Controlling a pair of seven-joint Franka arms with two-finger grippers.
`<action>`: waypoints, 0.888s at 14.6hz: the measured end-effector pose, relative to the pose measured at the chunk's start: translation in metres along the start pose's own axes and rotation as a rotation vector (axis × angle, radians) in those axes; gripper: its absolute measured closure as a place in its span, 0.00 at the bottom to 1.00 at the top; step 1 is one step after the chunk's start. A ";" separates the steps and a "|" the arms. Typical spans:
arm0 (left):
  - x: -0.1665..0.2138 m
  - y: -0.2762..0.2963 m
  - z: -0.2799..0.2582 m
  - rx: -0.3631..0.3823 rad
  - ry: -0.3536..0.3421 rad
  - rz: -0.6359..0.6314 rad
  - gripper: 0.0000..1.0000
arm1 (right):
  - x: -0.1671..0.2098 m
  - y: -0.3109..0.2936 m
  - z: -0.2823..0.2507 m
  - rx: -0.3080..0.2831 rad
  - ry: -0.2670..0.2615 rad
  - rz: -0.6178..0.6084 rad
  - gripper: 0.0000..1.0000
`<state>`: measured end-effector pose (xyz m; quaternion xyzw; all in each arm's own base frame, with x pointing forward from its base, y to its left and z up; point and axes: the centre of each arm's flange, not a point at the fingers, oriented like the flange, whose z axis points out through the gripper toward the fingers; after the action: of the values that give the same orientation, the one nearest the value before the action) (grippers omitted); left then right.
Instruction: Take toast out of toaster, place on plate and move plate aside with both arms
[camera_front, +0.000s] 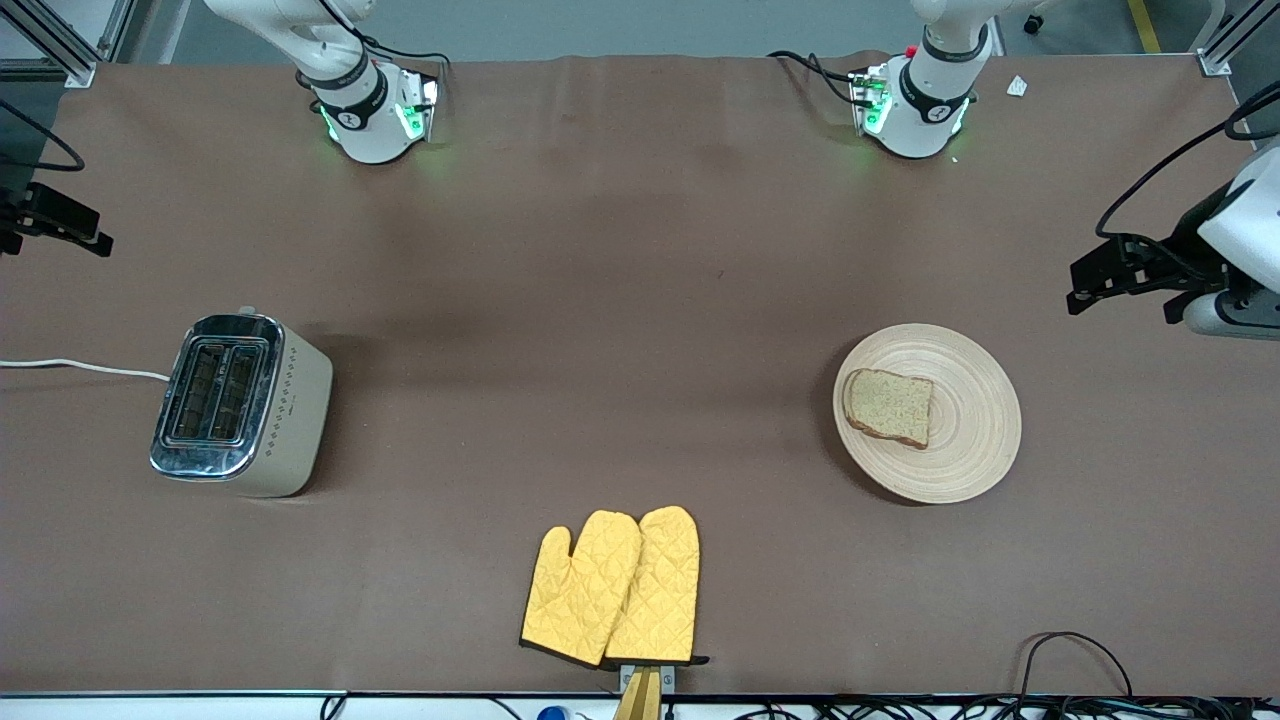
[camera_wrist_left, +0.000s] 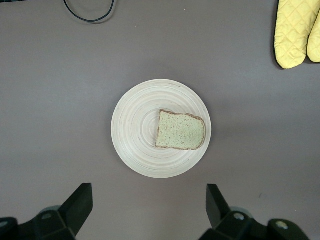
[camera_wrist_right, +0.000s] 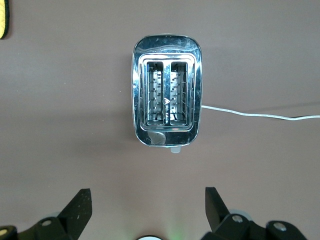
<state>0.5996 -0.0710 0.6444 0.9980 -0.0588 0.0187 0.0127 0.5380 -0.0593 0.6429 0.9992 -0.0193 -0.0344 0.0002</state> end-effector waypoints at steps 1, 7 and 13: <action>0.000 0.002 0.001 0.007 -0.001 0.002 0.00 | 0.000 0.000 0.000 0.000 0.000 0.000 0.00; -0.009 0.009 0.001 0.055 0.039 0.046 0.00 | 0.000 -0.007 0.000 -0.001 0.000 -0.012 0.00; -0.038 -0.006 0.001 0.067 0.062 0.061 0.00 | 0.001 -0.009 0.000 0.000 0.000 -0.017 0.00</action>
<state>0.5631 -0.0607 0.6418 0.9946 -0.0882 0.0518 -0.0194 0.5390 -0.0501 0.6428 0.9993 -0.0108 -0.0344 0.0002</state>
